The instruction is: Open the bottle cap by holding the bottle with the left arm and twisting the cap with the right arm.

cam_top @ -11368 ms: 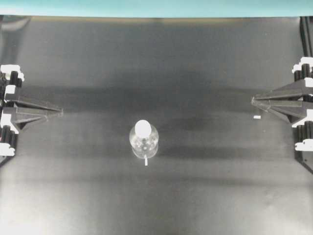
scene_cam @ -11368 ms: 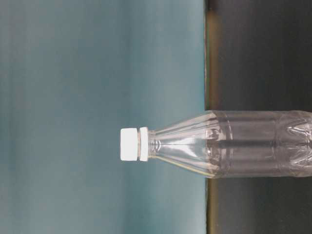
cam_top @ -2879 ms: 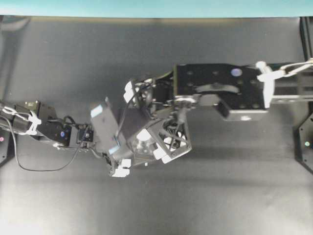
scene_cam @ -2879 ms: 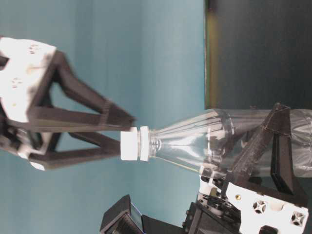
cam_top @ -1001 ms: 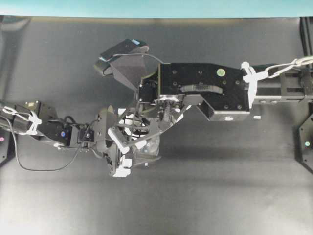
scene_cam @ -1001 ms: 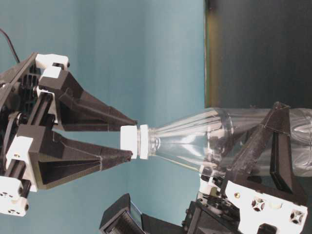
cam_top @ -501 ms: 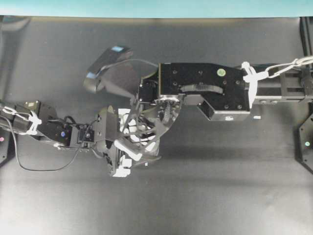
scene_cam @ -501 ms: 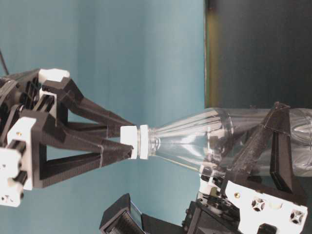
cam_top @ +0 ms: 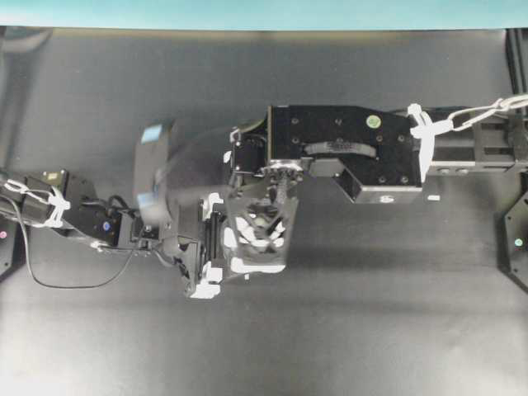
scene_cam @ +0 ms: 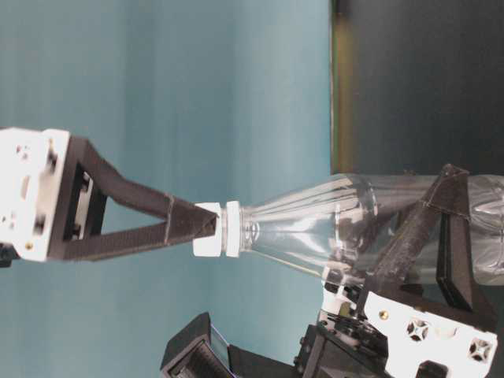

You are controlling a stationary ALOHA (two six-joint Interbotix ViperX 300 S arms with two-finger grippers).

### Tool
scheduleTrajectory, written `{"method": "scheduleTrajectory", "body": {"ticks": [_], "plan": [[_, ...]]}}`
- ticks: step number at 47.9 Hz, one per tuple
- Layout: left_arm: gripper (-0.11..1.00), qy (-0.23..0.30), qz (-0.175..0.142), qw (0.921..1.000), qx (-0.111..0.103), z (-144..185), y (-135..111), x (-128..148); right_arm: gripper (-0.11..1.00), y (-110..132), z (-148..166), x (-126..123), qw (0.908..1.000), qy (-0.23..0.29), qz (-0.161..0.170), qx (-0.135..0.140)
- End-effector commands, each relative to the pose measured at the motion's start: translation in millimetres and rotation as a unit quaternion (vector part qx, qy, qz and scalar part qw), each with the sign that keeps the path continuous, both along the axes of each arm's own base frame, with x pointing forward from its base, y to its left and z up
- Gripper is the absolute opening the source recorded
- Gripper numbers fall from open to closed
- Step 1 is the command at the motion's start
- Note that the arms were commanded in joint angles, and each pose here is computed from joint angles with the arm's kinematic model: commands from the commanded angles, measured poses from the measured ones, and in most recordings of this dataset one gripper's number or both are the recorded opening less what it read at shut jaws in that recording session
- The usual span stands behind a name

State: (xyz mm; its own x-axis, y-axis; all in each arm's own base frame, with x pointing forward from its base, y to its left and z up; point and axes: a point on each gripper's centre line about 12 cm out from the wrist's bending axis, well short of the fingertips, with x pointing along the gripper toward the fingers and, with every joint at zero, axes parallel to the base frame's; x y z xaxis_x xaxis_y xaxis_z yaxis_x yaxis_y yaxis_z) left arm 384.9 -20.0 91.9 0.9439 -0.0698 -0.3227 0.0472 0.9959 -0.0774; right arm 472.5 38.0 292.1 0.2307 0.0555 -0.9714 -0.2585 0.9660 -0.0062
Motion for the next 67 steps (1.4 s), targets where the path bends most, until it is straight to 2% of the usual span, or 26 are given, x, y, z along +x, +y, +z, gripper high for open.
{"method": "scheduleTrajectory", "body": {"ticks": [1, 8, 15, 22, 30, 34, 47, 59, 67], "plan": [[0.79, 0.002, -0.009, 1.0000, 0.000, -0.4, -6.3, 0.3, 0.38, 3.9, 3.1, 0.3, 0.9987, -0.010, 0.049, -0.013], [0.79, 0.002, -0.010, 0.9999, 0.000, -0.5, -6.9, 0.2, 0.38, 1.4, 3.6, 1.2, 0.9929, -0.018, 0.113, -0.034], [0.79, 0.002, -0.010, 0.9999, -0.001, -0.5, -7.5, 0.2, 0.38, -1.5, 2.6, 1.9, 0.9798, -0.025, 0.190, -0.057], [0.79, 0.002, -0.010, 0.9999, -0.001, -0.5, -7.5, 0.2, 0.38, -1.4, 0.9, 3.7, 0.9568, -0.048, 0.275, -0.083], [0.79, 0.002, -0.010, 0.9999, -0.001, -0.5, -7.5, 0.2, 0.38, -1.6, -3.0, 1.2, 0.9321, -0.066, 0.340, -0.106], [0.79, 0.002, -0.011, 0.9999, -0.001, -0.5, -8.1, 0.1, 0.38, -1.8, -4.5, -2.1, 0.9301, -0.067, 0.345, -0.108], [0.79, 0.002, -0.012, 0.9999, -0.001, -0.5, -8.7, 0.1, 0.38, -2.7, -4.9, -4.1, 0.9384, -0.068, 0.323, -0.102], [0.79, 0.002, -0.012, 0.9999, -0.001, -0.5, -8.7, 0.1, 0.38, -2.0, -1.5, -3.8, 0.9393, -0.075, 0.319, -0.103], [0.79, 0.002, -0.012, 0.9999, -0.001, -0.5, -8.7, 0.1, 0.38, -2.7, 0.0, -4.1, 0.9447, -0.077, 0.303, -0.099]]}}
